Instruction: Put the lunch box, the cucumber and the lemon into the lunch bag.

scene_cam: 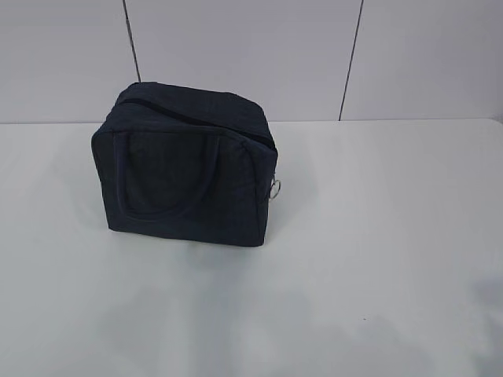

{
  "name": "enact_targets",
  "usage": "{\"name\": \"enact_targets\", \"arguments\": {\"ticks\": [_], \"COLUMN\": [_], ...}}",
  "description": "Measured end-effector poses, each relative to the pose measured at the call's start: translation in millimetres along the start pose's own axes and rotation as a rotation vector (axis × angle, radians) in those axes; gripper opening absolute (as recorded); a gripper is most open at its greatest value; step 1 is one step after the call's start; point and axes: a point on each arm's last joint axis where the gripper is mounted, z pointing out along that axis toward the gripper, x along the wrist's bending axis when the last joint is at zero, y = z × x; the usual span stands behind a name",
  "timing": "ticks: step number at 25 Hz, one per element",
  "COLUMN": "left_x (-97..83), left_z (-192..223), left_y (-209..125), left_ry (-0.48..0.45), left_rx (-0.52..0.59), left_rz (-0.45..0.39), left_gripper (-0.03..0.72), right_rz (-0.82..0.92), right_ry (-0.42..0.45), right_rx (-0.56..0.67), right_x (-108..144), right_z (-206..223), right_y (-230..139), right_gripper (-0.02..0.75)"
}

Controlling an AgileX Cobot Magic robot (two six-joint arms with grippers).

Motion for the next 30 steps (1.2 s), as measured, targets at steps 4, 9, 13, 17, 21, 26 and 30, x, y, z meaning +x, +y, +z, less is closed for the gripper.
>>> {"name": "enact_targets", "arguments": {"ticks": [4, 9, 13, 17, 21, 26, 30], "left_x": [0.0, 0.0, 0.0, 0.0, 0.0, 0.0, 0.0], "left_z": [0.0, 0.0, 0.0, 0.0, 0.0, 0.0, 0.0], "left_y": [0.0, 0.0, 0.0, 0.0, 0.0, 0.0, 0.0], "left_ry": [0.0, 0.0, 0.0, 0.0, 0.0, 0.0, 0.0], "left_rx": [0.0, 0.0, 0.0, 0.0, 0.0, 0.0, 0.0], "left_rz": [0.0, 0.0, 0.0, 0.0, 0.0, 0.0, 0.0], "left_gripper": [0.24, 0.238, 0.238, 0.238, 0.238, 0.236, 0.236], "right_rz": [0.0, 0.0, 0.0, 0.0, 0.0, 0.0, 0.0], "right_ry": [0.0, 0.0, 0.0, 0.0, 0.0, 0.0, 0.0], "right_rx": [0.0, -0.002, -0.002, -0.002, -0.002, -0.002, -0.002], "right_x": [0.0, 0.0, 0.0, 0.0, 0.0, 0.0, 0.0], "right_z": [0.0, 0.0, 0.0, 0.0, 0.0, 0.0, 0.0], "right_y": [0.0, 0.1, 0.1, 0.1, 0.1, 0.1, 0.1], "right_gripper": [0.452, 0.452, 0.452, 0.452, 0.452, 0.452, 0.452]}}
